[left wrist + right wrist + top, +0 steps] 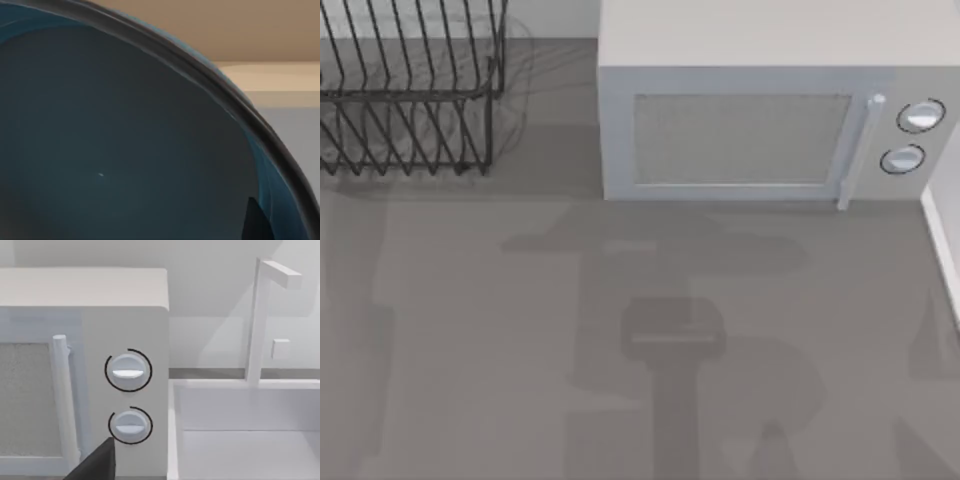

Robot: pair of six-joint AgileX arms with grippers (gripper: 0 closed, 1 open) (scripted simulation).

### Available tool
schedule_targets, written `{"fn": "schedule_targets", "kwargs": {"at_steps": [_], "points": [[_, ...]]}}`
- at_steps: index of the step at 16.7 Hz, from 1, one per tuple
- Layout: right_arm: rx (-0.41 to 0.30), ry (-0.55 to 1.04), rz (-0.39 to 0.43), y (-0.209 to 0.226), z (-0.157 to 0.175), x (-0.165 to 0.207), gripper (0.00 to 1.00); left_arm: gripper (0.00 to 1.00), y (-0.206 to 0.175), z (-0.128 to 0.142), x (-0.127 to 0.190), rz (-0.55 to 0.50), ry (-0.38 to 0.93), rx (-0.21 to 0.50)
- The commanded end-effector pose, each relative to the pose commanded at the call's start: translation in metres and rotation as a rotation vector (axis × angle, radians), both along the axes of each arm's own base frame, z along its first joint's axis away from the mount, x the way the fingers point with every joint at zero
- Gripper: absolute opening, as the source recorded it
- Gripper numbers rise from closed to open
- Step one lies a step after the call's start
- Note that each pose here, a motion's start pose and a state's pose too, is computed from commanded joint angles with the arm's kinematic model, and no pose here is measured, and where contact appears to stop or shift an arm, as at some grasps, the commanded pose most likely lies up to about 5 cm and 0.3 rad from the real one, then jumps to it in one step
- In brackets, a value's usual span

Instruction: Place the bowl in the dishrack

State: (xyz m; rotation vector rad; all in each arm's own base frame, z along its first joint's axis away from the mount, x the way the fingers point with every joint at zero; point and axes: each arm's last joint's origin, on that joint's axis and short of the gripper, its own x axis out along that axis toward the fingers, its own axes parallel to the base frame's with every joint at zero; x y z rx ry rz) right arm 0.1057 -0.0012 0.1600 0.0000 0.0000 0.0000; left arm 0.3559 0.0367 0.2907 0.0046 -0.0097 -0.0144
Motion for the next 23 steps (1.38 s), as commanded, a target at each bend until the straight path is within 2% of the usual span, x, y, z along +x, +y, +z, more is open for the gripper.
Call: {"fn": "schedule_targets", "kwargs": {"at_steps": [3,5,7,11,23], "points": [[0.0,0.0,0.0,0.0,0.0,0.0,1.0,0.0,-0.006,-0.044,0.019,-0.003,-0.001,-0.001],[0.0,0.0,0.0,0.0,0.0,0.0,1.0,0.0,-0.01,-0.064,0.024,-0.005,0.006,-0.003],[0.0,0.0,0.0,0.0,0.0,0.0,1.0,0.0,-0.011,-0.073,0.025,-0.006,0.01,-0.004],[0.0,0.0,0.0,0.0,0.0,0.0,1.0,0.0,-0.011,-0.073,0.025,-0.006,0.01,-0.005],[0.0,0.0,0.0,0.0,0.0,0.0,1.0,0.9,-0.011,-0.073,0.025,-0.006,0.01,-0.005]]}}
